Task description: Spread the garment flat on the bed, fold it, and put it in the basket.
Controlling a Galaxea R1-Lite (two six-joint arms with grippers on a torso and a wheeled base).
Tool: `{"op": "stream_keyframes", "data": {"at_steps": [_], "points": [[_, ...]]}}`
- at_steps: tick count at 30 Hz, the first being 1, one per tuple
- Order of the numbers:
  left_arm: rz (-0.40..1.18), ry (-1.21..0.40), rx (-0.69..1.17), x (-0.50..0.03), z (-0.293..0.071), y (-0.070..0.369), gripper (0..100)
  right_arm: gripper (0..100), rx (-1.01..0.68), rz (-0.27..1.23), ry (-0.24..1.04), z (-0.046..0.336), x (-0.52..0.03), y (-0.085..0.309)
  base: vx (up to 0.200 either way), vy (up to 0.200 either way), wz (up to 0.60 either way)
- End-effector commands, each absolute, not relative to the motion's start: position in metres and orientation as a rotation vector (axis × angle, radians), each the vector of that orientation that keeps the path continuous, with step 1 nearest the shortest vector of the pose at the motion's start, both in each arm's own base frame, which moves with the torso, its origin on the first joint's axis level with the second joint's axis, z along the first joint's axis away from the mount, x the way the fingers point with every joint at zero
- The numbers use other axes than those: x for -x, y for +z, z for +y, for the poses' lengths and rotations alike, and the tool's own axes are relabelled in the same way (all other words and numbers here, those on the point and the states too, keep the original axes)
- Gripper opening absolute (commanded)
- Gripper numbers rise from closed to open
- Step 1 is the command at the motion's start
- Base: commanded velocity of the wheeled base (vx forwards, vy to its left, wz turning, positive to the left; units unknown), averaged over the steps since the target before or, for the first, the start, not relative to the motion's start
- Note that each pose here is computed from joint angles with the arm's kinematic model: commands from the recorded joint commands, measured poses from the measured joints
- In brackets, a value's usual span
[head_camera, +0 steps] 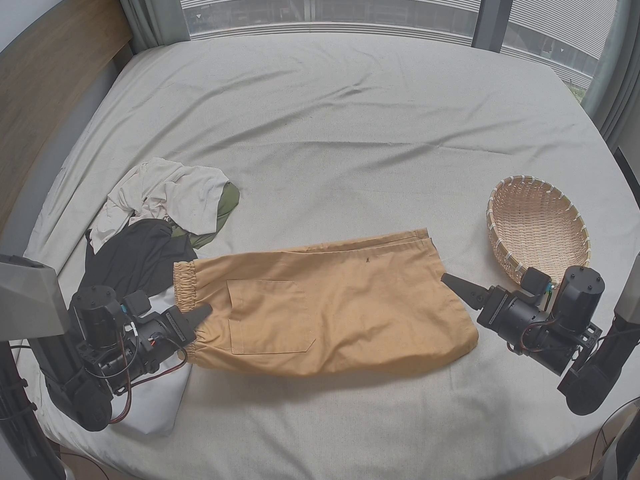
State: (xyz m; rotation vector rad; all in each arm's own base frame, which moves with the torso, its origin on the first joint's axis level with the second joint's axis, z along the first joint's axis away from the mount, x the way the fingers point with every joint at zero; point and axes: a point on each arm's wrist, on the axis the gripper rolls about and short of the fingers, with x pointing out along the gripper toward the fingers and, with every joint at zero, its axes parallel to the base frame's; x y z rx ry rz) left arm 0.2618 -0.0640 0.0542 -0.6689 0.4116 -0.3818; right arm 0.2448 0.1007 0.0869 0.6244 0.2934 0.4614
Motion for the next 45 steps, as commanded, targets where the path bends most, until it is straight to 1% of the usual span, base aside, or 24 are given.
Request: {"op": "stream_keyframes", "data": {"at_steps": [1, 4, 5, 8, 9, 13, 19, 20, 21, 22, 30, 45], "points": [[0.393, -0.404, 0.667, -0.264, -0.068, 0.058, 0, 100, -0.623, 0.307, 0.465, 0.103, -0.245, 0.084, 0.0, 0.0, 0.0], [0.353, -0.449, 0.668, -0.264, -0.076, 0.07, 0, 100, -0.622, 0.318, 0.461, 0.103, -0.246, 0.081, 0.0, 0.0, 0.0], [0.335, -0.495, 0.67, -0.264, -0.084, 0.077, 0, 100, -0.622, 0.316, 0.461, 0.103, -0.246, 0.081, 0.0, 0.0, 0.0], [0.32, -0.557, 0.675, -0.264, -0.099, 0.084, 0, 100, -0.622, 0.313, 0.462, 0.104, -0.247, 0.081, 0.0, 0.0, 0.0], [0.32, -0.557, 0.675, -0.264, -0.099, 0.084, 0, 100, -0.622, 0.313, 0.462, 0.104, -0.247, 0.081, 0.0, 0.0, 0.0], [0.29, -0.67, 0.713, -0.269, -0.13, 0.097, 0, 100, -0.636, 0.315, 0.461, 0.104, -0.247, 0.082, 0.0, 0.0, 0.0], [0.245, -0.763, 0.731, -0.281, -0.159, 0.106, 0, 100, -0.646, 0.311, 0.457, 0.103, -0.248, 0.082, 0.0, 0.0, 0.0], [0.242, -0.788, 0.732, -0.285, -0.169, 0.106, 0, 100, -0.646, 0.313, 0.457, 0.102, -0.248, 0.082, 0.0, 0.0, 0.0], [0.242, -0.793, 0.732, -0.286, -0.171, 0.105, 0, 100, -0.646, 0.313, 0.457, 0.102, -0.248, 0.082, 0.0, 0.0, 0.0], [0.248, -0.816, 0.731, -0.291, -0.184, 0.101, 0, 100, -0.646, 0.311, 0.456, 0.102, -0.248, 0.082, 0.0, 0.0, 0.0], [0.273, -0.881, 0.727, -0.296, -0.215, 0.088, 0, 100, -0.648, 0.301, 0.456, 0.102, -0.249, 0.084, 0.0, 0.0, 0.0], [0.312, -0.927, 0.718, -0.311, -0.243, 0.063, 0, 100, -0.651, 0.3, 0.46, 0.104, -0.25, 0.084, 0.0, 0.0, 0.0]]}}
